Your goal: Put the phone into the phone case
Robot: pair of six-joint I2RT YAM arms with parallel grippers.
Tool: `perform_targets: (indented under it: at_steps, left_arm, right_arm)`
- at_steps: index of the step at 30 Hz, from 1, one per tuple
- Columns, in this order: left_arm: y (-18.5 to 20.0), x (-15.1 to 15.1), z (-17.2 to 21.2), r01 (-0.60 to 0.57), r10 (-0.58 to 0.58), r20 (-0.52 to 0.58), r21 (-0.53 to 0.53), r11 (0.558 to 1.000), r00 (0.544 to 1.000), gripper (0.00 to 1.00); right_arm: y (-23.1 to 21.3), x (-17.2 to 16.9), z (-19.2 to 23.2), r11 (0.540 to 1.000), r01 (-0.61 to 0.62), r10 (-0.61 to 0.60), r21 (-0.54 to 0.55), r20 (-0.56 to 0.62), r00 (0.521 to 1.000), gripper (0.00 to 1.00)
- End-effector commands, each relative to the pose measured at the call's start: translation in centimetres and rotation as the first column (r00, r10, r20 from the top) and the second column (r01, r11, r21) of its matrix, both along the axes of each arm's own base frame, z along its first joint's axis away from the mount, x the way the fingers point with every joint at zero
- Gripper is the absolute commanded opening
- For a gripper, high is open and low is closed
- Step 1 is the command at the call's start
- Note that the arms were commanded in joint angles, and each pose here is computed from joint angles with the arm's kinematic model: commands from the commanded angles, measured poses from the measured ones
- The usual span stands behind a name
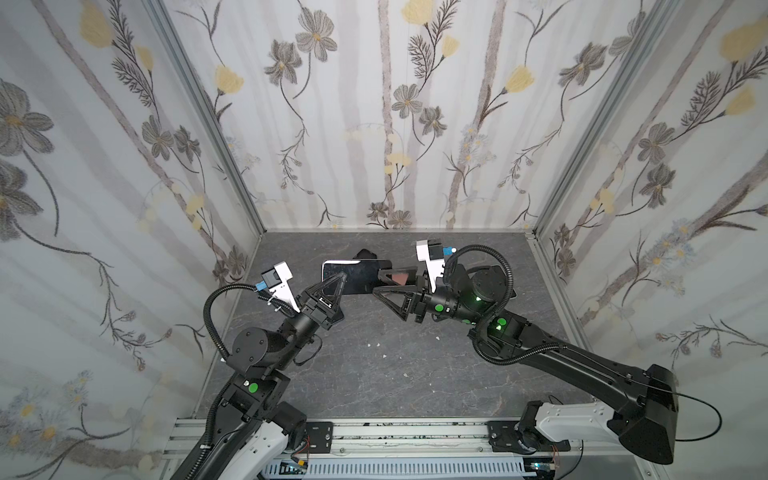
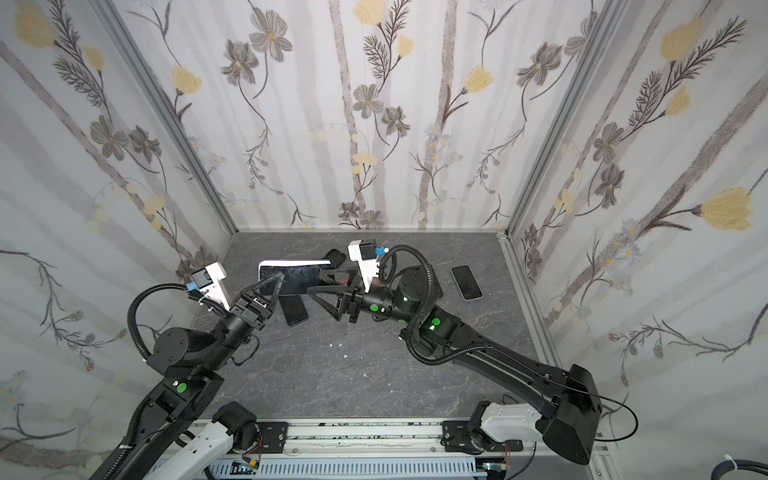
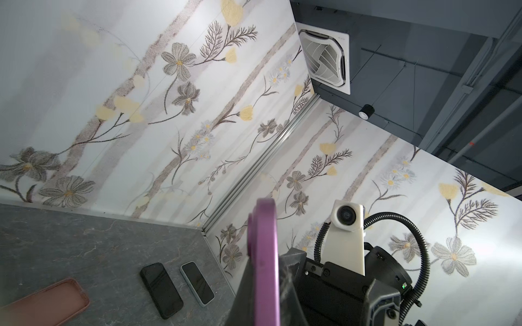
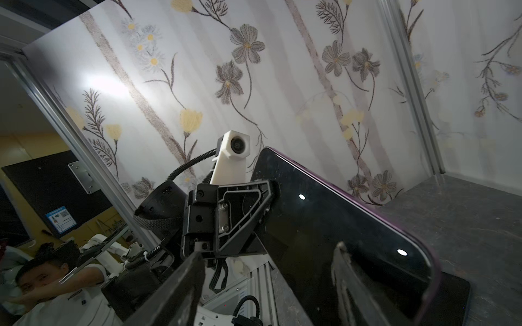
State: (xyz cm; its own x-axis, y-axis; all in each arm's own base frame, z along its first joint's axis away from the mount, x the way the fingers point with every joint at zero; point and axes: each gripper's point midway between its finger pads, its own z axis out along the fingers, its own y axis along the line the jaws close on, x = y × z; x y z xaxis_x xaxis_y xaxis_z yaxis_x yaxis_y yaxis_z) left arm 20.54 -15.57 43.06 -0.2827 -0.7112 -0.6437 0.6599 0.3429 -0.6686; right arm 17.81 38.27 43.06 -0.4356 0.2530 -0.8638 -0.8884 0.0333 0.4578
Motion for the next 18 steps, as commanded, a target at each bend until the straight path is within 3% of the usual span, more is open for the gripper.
perform_targets:
  at_steps: [1, 3, 6, 12, 18]
  left_arm:
    - [-0.1, -2.3, 3.4, 0.086, -0.076, 0.139, -0.071, 0.994, 0.987, 0.00]
    - [-0.1, -2.5, 3.7, 0.094, -0.082, 0.148, -0.078, 0.993, 0.986, 0.00]
    - [0.4, -2.9, 4.3, 0.076, -0.062, 0.170, -0.079, 0.994, 0.983, 0.00]
    - [1.8, -3.4, 4.8, -0.010, 0.020, 0.195, -0.054, 0.999, 0.981, 0.00]
    - [0.8, -4.9, 5.8, 0.089, -0.071, 0.261, -0.056, 0.994, 0.963, 0.00]
  right_arm:
    - [0.4, -1.7, 1.3, 0.992, -0.118, 0.117, 0.040, 0.021, 0.993, 0.63]
    - [0.6, -1.9, 1.4, 0.990, -0.136, 0.135, 0.047, 0.024, 0.991, 0.59]
    - [0.4, -1.9, 1.7, 0.991, -0.126, 0.125, 0.046, 0.023, 0.992, 0.62]
    - [-2.2, -0.8, 2.2, 1.000, 0.012, -0.013, 0.017, 0.034, 0.999, 0.67]
    - [-2.7, -0.1, 2.1, 1.000, 0.027, -0.027, -0.008, 0.021, 0.999, 0.67]
